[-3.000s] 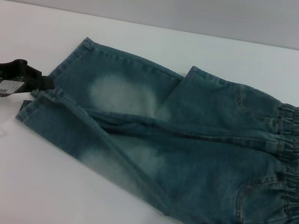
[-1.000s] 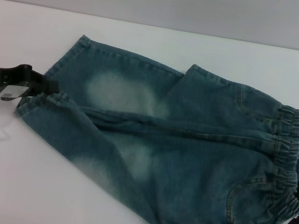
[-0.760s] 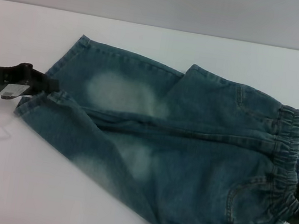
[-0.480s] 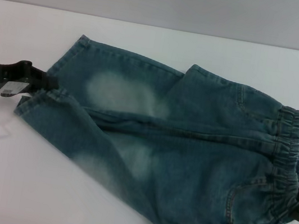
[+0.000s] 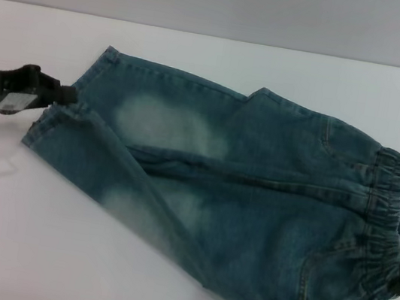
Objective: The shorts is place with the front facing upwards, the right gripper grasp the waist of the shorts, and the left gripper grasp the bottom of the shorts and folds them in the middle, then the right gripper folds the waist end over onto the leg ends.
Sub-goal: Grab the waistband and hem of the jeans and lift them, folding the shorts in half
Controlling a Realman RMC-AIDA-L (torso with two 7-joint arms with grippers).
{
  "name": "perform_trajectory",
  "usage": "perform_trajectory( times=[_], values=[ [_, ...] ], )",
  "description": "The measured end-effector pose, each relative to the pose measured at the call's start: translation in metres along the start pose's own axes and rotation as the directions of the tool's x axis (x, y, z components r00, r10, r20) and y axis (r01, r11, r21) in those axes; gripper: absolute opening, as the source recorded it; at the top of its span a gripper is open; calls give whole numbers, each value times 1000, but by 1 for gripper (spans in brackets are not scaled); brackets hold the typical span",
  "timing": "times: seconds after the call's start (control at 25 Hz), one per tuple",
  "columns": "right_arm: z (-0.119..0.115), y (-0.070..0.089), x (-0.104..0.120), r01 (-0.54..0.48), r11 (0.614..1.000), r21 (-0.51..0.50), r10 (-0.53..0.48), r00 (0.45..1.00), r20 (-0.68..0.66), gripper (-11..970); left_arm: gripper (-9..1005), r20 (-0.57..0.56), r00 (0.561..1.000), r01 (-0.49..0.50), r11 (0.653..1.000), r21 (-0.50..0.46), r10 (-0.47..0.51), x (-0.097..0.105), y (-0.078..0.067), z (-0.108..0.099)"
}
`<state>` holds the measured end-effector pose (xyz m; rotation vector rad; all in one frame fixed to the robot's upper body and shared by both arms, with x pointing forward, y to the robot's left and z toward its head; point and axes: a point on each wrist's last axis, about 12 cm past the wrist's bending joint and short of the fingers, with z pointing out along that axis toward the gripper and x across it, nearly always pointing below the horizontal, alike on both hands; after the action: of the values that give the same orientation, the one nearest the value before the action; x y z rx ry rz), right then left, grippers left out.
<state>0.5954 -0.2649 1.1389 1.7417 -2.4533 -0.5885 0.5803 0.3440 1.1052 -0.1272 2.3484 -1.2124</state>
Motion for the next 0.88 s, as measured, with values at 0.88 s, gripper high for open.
perform_trajectory(
  times=[0.88],
  values=[
    [23, 9, 94, -275, 950, -146, 294, 636, 714, 3, 101, 207, 977, -33, 996, -88, 51, -46, -11, 10]
  ],
)
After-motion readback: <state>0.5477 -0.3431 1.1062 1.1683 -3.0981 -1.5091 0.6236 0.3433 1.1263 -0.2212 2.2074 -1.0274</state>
